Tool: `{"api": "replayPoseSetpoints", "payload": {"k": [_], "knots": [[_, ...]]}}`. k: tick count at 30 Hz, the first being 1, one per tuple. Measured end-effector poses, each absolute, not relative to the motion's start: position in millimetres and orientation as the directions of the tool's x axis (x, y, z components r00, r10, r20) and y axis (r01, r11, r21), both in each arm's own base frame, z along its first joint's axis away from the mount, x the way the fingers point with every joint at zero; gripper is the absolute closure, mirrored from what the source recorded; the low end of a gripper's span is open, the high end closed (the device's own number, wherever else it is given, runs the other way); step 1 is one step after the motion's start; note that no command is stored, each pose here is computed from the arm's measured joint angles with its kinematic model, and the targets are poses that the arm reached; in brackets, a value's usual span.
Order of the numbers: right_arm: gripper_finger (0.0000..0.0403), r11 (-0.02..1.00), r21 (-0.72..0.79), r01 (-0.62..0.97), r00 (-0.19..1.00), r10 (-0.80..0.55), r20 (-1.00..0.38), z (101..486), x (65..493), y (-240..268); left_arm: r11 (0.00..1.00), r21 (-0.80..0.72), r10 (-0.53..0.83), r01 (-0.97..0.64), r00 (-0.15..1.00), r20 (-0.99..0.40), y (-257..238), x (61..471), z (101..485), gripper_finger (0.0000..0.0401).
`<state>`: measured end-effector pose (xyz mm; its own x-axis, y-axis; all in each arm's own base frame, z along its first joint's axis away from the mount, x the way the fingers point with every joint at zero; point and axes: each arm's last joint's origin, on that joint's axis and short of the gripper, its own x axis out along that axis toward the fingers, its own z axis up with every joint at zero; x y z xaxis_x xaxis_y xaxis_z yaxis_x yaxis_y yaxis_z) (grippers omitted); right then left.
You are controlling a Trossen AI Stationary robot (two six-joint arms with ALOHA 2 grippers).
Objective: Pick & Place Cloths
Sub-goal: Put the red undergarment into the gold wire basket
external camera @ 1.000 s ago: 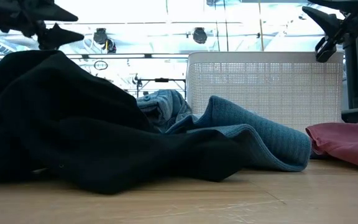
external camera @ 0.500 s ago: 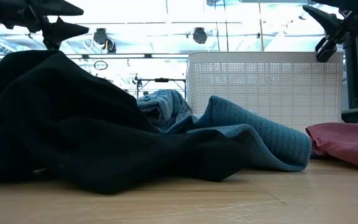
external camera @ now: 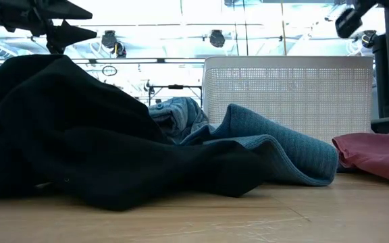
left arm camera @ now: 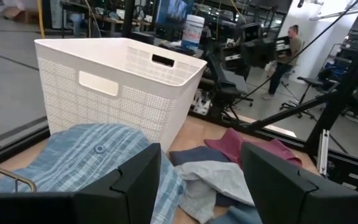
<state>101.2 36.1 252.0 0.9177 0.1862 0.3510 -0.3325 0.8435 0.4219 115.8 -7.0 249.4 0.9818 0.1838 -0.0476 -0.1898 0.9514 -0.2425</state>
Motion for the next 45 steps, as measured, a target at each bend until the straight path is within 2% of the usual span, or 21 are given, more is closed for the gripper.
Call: {"api": "replayPoseSetpoints", "payload": {"k": [8, 15, 19, 26, 33, 42, 45], "knots": [[0.0337, 0.836, 0.366, -0.409, 0.911, 0.356, 0.206, 294.7, 129.5, 54.1, 0.95, -0.254, 0.178, -0.183, 0.983, -0.045, -7.2, 115.9, 249.7, 0.0176], [0.0337, 0.851, 0.345, -0.395, 0.895, 0.442, -0.066, 316.5, 149.5, 73.2, 0.949, -0.256, 0.176, -0.182, 0.983, -0.045, -7.2, 115.9, 249.7, 0.0176], [0.0337, 0.877, 0.321, -0.358, 0.85, 0.449, -0.277, 320.2, 154.8, 81.1, 0.939, -0.292, 0.175, -0.18, 0.984, -0.042, -7.3, 115.9, 250.0, 0.0176], [0.0337, 0.917, 0.256, -0.305, 0.69, 0.398, -0.605, 318.4, 159.0, 91.2, 0.918, -0.355, 0.175, -0.178, 0.984, -0.04, -7.2, 115.9, 250.3, 0.0176], [0.0324, 0.929, 0.165, -0.332, 0.491, 0.32, -0.81, 307.0, 164.3, 105.3, 0.918, -0.355, 0.175, -0.178, 0.984, -0.04, -7.2, 115.9, 250.3, 0.0176], [0.025, 0.931, 0.134, -0.34, 0.211, 0.214, -0.954, 280.2, 164.2, 114.1, 0.919, -0.351, 0.176, -0.178, 0.984, -0.039, -7.2, 115.9, 250.3, 0.0176], [0.0221, 0.932, 0.117, -0.344, 0.157, 0.18, -0.971, 273.8, 165.9, 115.0, 0.919, -0.351, 0.176, -0.178, 0.984, -0.039, -7.2, 115.9, 250.3, 0.0176]]}}
